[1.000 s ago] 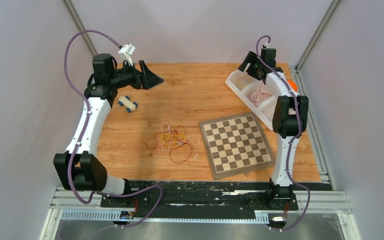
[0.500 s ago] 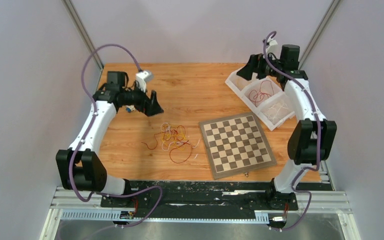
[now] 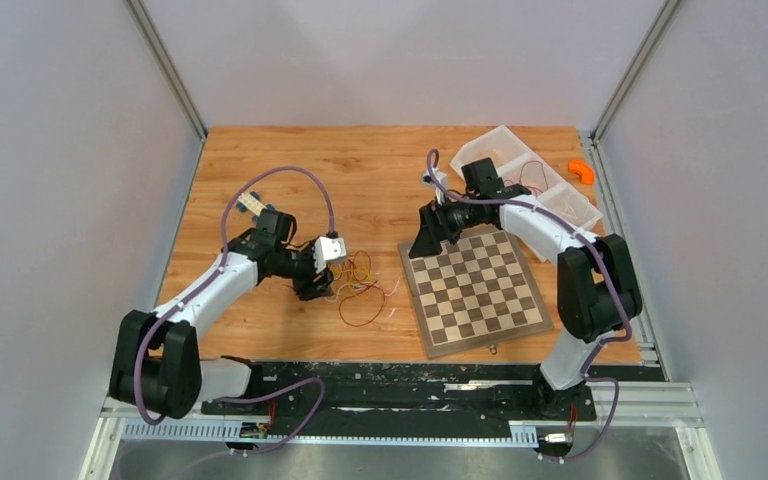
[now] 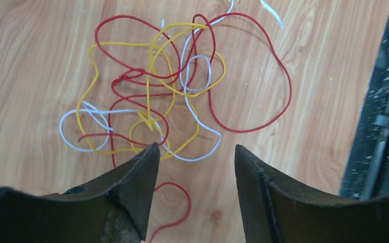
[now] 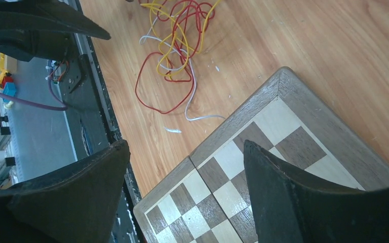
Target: Untangle the cables
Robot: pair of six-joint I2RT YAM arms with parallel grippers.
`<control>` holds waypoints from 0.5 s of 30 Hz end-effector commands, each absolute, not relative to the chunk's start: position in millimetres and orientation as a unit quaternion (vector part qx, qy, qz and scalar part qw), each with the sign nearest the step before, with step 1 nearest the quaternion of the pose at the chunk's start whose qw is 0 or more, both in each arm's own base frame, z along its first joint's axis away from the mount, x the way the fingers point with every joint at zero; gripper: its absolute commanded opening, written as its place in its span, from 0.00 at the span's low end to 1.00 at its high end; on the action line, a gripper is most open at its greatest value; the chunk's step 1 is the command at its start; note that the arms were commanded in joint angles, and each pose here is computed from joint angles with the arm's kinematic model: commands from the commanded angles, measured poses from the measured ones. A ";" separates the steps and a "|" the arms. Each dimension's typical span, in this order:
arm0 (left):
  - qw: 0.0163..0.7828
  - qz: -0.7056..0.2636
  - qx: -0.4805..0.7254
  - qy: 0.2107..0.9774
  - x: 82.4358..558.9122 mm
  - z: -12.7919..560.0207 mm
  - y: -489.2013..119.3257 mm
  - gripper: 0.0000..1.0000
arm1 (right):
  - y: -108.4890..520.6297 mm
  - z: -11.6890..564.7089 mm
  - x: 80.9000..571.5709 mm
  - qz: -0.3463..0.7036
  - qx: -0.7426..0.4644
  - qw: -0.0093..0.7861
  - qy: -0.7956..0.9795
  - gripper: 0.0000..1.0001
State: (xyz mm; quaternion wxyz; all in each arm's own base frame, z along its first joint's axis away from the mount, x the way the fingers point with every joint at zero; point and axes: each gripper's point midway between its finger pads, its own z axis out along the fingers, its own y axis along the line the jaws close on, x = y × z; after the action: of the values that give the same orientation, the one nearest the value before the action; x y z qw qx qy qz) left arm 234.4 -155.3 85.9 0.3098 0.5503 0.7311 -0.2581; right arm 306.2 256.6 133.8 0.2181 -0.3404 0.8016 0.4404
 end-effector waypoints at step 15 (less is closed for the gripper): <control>0.372 -0.169 0.582 0.703 293.4 69.4 -169.8 0.55 | 268.8 143.7 307.8 0.453 -0.360 0.234 0.781 0.84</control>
State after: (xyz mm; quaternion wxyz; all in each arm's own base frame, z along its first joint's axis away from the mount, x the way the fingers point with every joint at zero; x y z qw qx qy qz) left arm 271.4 -163.8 55.2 0.3393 0.5905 0.7073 -0.1896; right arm 302.8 261.1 131.0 0.2119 -0.3433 0.8009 0.4426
